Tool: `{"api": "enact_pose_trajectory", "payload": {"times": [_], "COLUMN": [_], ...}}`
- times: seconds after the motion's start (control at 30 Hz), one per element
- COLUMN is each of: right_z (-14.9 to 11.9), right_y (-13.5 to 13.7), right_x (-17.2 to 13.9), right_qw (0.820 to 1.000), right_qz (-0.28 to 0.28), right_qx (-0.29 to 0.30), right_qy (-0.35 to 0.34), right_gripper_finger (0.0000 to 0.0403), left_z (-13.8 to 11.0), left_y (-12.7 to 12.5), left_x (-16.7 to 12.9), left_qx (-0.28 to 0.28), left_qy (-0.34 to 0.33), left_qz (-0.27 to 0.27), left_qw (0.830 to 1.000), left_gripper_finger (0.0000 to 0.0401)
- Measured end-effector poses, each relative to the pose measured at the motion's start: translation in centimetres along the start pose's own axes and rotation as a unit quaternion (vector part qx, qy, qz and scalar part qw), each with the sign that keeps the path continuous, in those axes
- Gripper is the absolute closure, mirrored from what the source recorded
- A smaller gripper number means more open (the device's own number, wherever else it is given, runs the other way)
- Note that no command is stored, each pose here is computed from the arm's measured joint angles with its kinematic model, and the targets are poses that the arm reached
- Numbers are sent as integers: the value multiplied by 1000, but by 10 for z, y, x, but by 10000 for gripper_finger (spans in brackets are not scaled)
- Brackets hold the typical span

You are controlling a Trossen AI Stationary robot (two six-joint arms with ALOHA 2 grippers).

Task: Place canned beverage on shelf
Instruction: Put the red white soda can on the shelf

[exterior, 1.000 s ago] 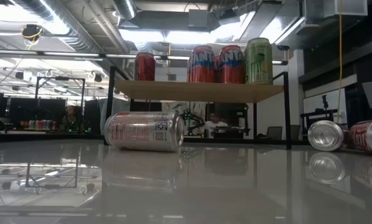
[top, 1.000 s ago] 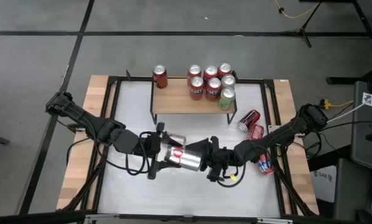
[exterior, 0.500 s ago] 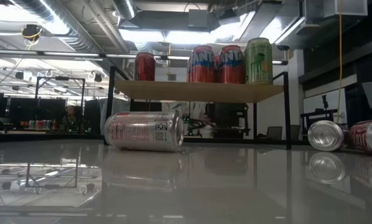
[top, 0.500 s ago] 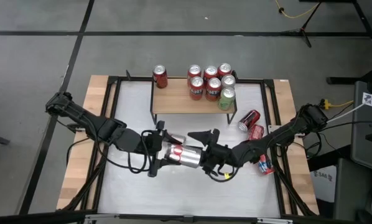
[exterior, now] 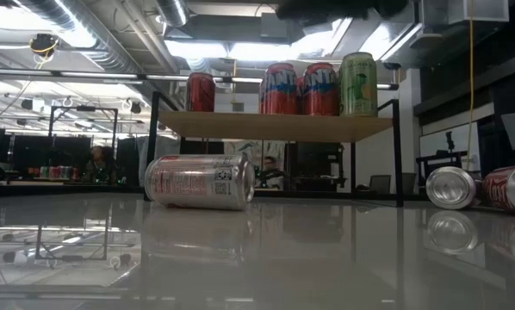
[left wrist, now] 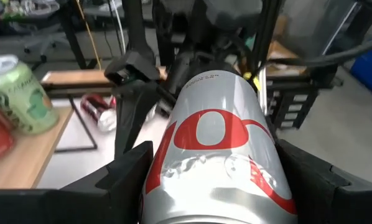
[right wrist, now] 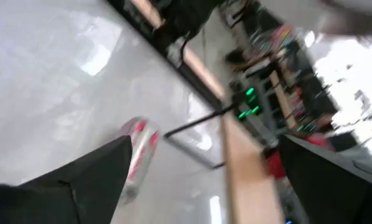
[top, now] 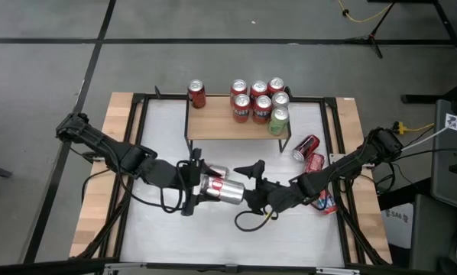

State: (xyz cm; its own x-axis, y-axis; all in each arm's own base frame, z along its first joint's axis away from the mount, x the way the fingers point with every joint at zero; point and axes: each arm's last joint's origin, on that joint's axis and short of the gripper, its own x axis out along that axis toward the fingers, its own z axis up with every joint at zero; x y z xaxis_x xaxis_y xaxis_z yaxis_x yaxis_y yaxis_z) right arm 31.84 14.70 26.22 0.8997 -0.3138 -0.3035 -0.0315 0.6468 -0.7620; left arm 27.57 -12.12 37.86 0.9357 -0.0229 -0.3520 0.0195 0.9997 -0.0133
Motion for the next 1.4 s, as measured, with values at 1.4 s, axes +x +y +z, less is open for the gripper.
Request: {"api": "enact_pose_trajectory", "payload": {"times": [1.4], "right_z": [-8], "right_y": [11], "right_x": [-1], "right_qw": [967], "right_qz": [96], "right_qx": [233], "right_qy": [25], "right_gripper_finger": [11], "left_z": [-153], "left_y": [-6], "left_x": [48], "left_qx": [213], "left_qy": [586], "left_qz": [-92], "left_qw": [776], "left_gripper_finger": [110]}}
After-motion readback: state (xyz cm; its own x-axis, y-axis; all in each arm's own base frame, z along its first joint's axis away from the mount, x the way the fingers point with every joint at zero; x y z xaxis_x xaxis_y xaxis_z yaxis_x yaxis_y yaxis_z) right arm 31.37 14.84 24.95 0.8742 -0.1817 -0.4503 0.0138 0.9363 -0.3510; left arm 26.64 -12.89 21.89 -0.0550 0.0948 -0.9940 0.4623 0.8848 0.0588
